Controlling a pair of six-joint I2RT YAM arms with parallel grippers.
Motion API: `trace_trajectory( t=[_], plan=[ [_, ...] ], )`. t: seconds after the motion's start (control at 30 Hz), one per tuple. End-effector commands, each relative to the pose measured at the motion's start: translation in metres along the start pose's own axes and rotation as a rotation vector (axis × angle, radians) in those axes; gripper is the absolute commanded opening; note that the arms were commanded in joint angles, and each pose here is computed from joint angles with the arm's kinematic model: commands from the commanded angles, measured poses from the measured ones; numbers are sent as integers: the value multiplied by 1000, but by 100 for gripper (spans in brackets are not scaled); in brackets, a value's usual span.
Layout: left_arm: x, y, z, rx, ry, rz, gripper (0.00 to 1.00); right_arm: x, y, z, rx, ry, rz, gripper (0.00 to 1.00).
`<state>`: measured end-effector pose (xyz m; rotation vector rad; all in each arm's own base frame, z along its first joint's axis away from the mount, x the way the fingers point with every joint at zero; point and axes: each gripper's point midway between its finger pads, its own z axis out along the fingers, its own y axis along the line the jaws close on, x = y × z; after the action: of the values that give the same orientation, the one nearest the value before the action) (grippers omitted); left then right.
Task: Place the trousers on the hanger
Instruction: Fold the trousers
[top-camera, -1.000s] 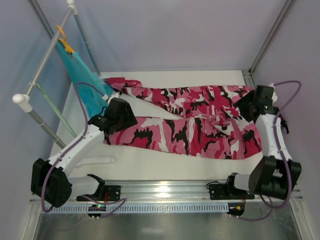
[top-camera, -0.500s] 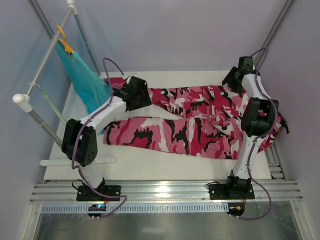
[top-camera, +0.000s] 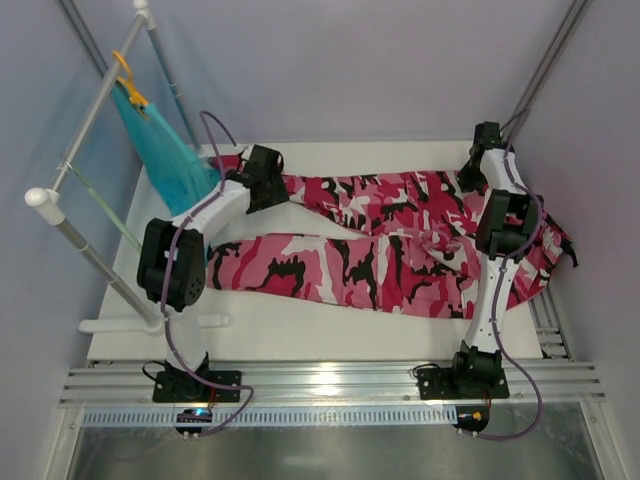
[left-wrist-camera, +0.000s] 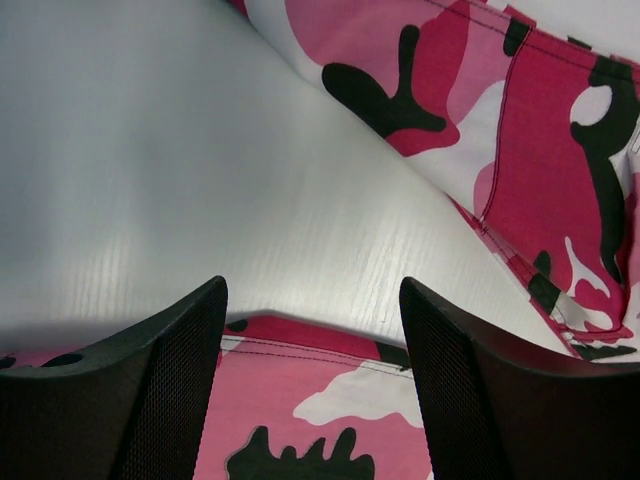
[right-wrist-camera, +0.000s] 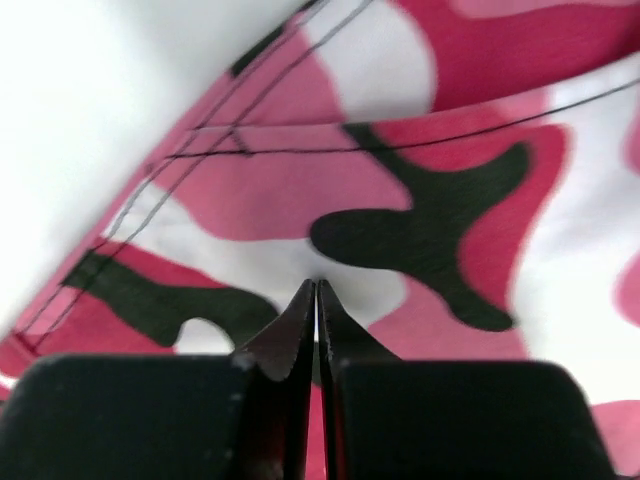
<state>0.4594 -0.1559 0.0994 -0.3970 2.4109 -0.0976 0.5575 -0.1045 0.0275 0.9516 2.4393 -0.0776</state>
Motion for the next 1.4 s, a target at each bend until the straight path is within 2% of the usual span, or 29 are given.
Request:
trace_trajectory(
  t=[0.0,0.17,0.33,0.37,0.4,0.43,0.47,0.5,0.57,0.6,0.7,0.73,0.9,1.1,1.2,1.23,1.27,1.33,1.37],
  plan=[
    [-39,-10,-8,9,-123,14,70,-22,-44,0,95,-26,53,4],
    [-53,-3,4,-48,-140,-46,74,-31,-74,3,146,-39,105,4],
    [-67,17,31,-129,-114,-169,77,-40,-68,-3,94,-55,102,4],
    [-70,20,34,-143,-112,-184,77,-35,-54,-5,16,-26,92,7],
    [-77,21,35,-151,-113,-207,77,-39,-40,-18,-54,-35,89,16],
    [-75,28,46,-169,-98,-217,77,-44,-17,-25,-140,-73,36,39],
    [-76,29,50,-169,-91,-225,77,-24,12,-31,-295,-12,-20,47],
    [-80,29,51,-165,-97,-231,77,-28,30,-51,-374,-46,-70,55],
    [-80,35,57,-177,-96,-238,76,-12,64,-65,-480,-75,-219,64],
    [-80,38,59,-184,-94,-243,76,-6,81,-76,-552,-77,-268,64],
    [-81,47,62,-190,-85,-264,77,13,107,-79,-608,-71,-365,65],
    [-78,51,64,-197,-78,-268,76,28,106,-66,-585,-17,-378,65],
    [-78,49,65,-161,-79,-281,75,53,124,-52,-517,3,-513,66],
    [-82,43,64,-124,-87,-290,75,46,101,-36,-283,-7,-565,65],
    [-85,42,63,-116,-97,-306,75,47,88,-31,-220,1,-579,60],
    [-86,41,63,-113,-101,-312,75,47,86,-30,-213,-3,-586,58],
    [-86,40,64,-108,-99,-316,75,48,81,-26,-186,-5,-586,43],
    [-88,38,64,-103,-104,-328,76,46,74,-23,-142,-13,-586,29],
    [-88,38,65,-99,-105,-333,77,44,70,-22,-118,-21,-584,15]
  ],
)
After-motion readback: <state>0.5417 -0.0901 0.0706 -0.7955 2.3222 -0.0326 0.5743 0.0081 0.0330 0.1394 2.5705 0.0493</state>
